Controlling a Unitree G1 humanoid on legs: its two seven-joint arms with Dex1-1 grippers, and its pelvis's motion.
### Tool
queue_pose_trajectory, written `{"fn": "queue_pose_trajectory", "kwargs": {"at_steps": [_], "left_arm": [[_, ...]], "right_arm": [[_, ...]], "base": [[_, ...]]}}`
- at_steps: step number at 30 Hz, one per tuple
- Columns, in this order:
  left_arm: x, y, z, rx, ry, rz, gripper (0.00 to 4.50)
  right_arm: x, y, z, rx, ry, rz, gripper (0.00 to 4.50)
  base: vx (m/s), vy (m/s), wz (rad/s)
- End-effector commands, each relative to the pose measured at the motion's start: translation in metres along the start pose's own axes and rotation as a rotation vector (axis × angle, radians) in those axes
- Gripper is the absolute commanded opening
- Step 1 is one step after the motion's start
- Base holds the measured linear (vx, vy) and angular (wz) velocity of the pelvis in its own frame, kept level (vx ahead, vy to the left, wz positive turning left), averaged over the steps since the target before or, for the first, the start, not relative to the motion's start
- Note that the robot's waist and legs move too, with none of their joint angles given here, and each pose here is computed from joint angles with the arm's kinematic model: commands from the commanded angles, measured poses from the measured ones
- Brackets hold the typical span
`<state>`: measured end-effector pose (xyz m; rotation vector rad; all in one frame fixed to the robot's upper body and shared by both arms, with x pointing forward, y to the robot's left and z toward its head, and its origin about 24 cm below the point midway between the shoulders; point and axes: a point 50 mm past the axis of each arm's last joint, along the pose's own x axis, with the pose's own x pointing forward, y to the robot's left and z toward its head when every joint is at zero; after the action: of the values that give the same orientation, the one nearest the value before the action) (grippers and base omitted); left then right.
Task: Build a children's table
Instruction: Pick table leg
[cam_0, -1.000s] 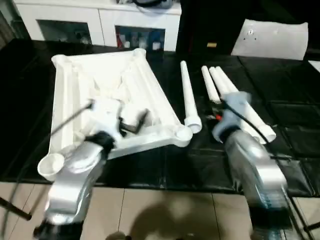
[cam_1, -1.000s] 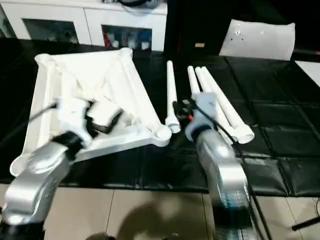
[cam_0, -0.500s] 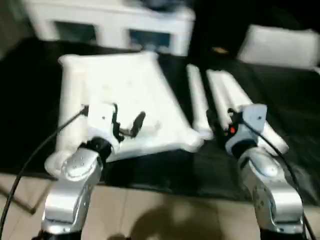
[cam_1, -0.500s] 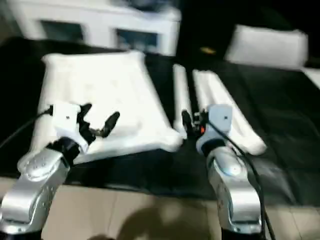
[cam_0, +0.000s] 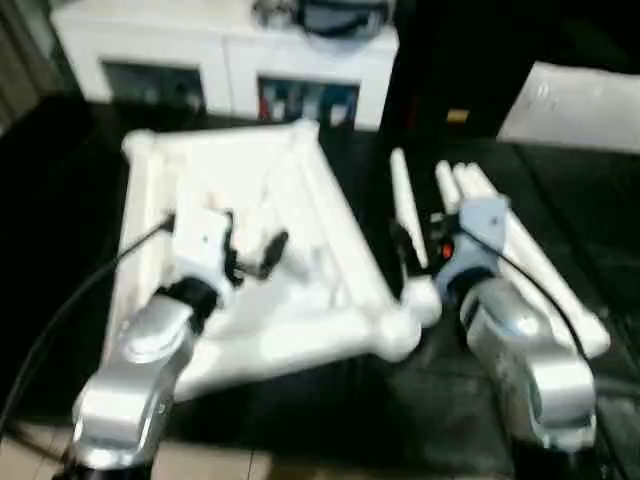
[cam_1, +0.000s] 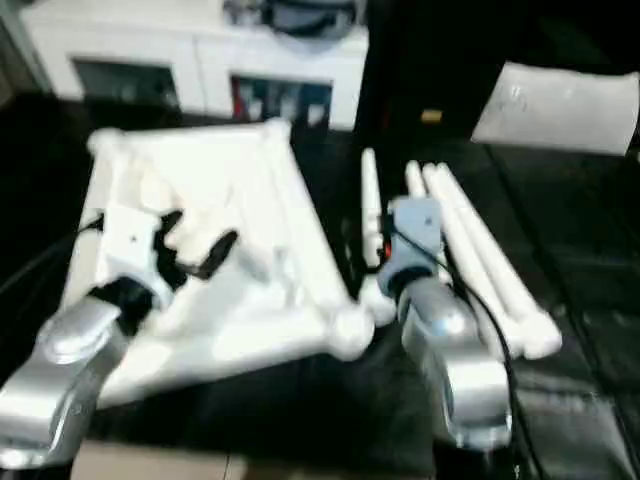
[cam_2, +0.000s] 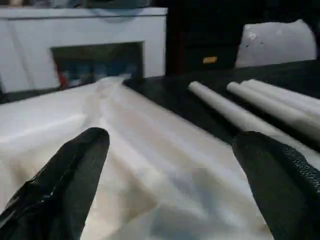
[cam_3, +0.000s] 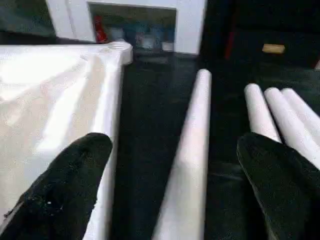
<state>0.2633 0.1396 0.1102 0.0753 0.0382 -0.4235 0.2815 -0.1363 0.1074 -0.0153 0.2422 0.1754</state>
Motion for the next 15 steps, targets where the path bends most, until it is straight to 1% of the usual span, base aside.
{"fn": "queue_pose_trajectory", "kwargs": {"at_steps": [1,2,4,5,6,8,9,11,12,13,15], "left_arm": [[0.002,-0.01,0.0,-0.01,0.01,-0.061,4.5],[0.002,-0.011,0.0,-0.014,0.013,-0.08,4.5],[-0.001,-0.012,0.002,-0.051,0.006,-0.133,4.5],[-0.001,-0.012,0.002,-0.051,0.006,-0.133,4.5],[-0.002,-0.012,0.002,-0.039,0.014,-0.156,4.5],[-0.003,-0.012,0.001,-0.021,0.041,-0.178,4.5],[-0.003,-0.012,0.001,-0.021,0.041,-0.178,4.5],[-0.007,-0.011,-0.002,-0.01,0.083,-0.207,4.5],[-0.009,-0.011,-0.003,-0.009,0.097,-0.232,4.5],[-0.01,-0.011,-0.003,-0.008,0.102,-0.241,4.5],[-0.018,-0.011,-0.005,0.006,0.146,-0.312,4.5]], "right_arm": [[0.003,-0.008,-0.004,-0.001,0.057,-0.032,4.45],[0.005,-0.008,-0.003,0.001,0.07,-0.028,4.45],[0.016,-0.008,0.001,0.039,0.113,-0.034,4.45],[0.016,-0.008,0.001,0.039,0.113,-0.034,4.45],[0.021,-0.009,0.001,0.045,0.144,-0.039,4.45],[0.028,-0.008,0.002,0.053,0.172,-0.032,4.45],[0.028,-0.008,0.002,0.053,0.172,-0.032,4.45],[0.04,-0.009,0.003,0.075,0.218,-0.026,4.45],[0.046,-0.009,0.002,0.076,0.241,-0.021,4.45],[0.048,-0.009,0.002,0.076,0.249,-0.019,4.45],[0.061,-0.013,-0.003,0.069,0.307,-0.023,4.45]], "base": [[0.085,-0.098,0.03],[0.076,-0.111,-0.06],[0.059,-0.102,-0.13],[-0.034,-0.069,-0.13],[-0.034,-0.069,-0.13],[-0.086,-0.035,-0.04],[-0.095,-0.019,0.0],[-0.098,0.001,0.05],[-0.096,0.004,0.04],[-0.09,0.006,0.02],[-0.091,0.001,-0.01]]}}
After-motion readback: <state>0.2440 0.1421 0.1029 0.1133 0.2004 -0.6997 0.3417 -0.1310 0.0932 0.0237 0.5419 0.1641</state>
